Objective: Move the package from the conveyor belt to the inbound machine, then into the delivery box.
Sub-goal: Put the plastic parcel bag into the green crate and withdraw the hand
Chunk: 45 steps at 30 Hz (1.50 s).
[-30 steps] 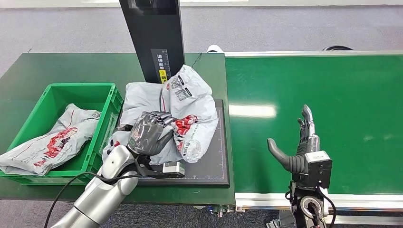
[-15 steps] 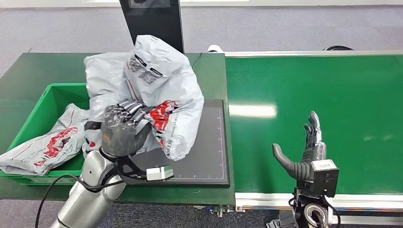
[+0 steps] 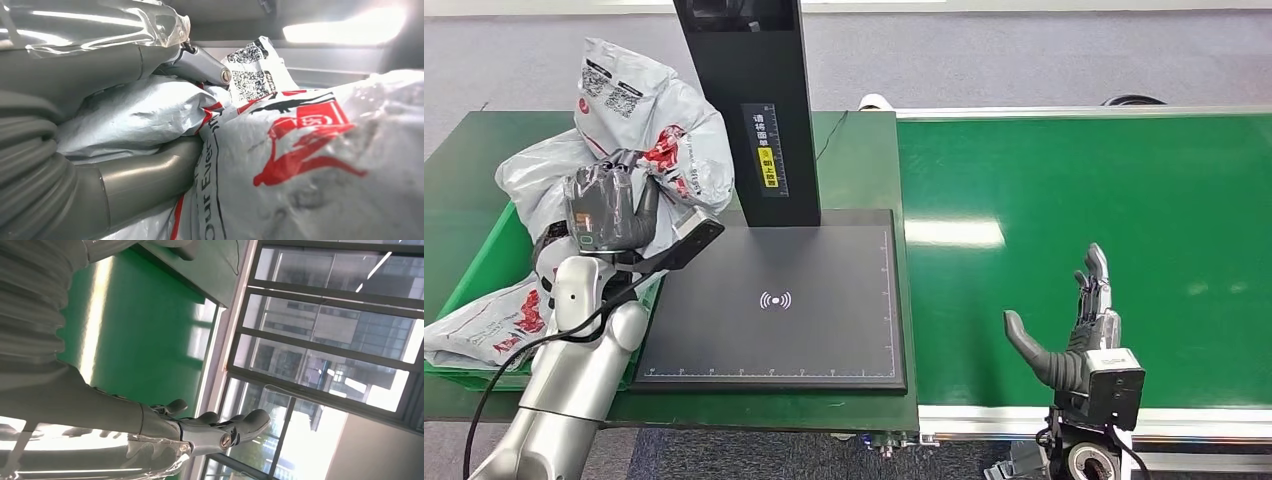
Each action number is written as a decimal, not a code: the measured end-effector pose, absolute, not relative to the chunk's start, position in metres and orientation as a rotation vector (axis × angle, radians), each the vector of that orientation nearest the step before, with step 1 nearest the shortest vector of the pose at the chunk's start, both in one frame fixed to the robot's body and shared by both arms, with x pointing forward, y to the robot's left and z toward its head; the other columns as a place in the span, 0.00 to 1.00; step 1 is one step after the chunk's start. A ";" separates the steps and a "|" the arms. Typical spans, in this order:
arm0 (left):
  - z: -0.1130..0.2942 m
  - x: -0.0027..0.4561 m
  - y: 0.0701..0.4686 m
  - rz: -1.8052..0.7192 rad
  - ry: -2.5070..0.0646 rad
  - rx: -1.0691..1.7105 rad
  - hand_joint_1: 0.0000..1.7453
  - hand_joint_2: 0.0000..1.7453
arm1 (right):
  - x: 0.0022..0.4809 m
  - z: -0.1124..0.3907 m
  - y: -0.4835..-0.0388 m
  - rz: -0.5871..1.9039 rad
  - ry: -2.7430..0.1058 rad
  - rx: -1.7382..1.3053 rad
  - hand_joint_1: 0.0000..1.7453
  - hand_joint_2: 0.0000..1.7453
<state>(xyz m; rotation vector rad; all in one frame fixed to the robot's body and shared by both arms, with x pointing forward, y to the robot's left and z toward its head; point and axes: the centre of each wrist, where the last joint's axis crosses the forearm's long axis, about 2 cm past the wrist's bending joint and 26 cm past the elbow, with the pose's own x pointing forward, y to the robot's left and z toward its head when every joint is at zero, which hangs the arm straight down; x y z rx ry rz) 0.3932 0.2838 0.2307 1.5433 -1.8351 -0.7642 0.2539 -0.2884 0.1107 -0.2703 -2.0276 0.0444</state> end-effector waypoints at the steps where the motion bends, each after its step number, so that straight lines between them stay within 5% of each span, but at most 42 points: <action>1: 0.230 0.396 0.287 -0.761 -1.806 1.541 1.00 1.00 | 0.254 0.111 -0.288 0.045 -2.028 -0.270 0.00 1.00; 12: 0.219 0.416 0.319 -0.673 -1.599 1.523 1.00 1.00 | 0.256 0.113 -0.287 0.062 -2.025 -0.263 0.00 1.00; 21: 0.187 0.425 0.401 -0.620 -1.169 1.520 1.00 1.00 | 0.262 0.115 -0.285 0.067 -2.023 -0.251 0.00 1.00; 27: 0.169 0.420 0.423 -0.709 -0.979 1.423 0.99 1.00 | 0.268 0.117 -0.282 0.081 -2.025 -0.233 0.00 1.00; 28: 0.166 0.420 0.423 -0.723 -0.954 1.407 0.93 1.00 | 0.269 0.117 -0.281 0.083 -2.026 -0.230 0.00 1.00; 32: 0.161 0.421 0.425 -0.796 -0.840 1.312 0.05 1.00 | 0.275 0.119 -0.279 0.093 -2.027 -0.216 0.00 1.00; 45: 0.157 0.422 0.431 -0.858 -0.778 1.161 0.00 1.00 | 0.285 0.119 -0.275 0.112 -2.012 -0.201 0.00 1.00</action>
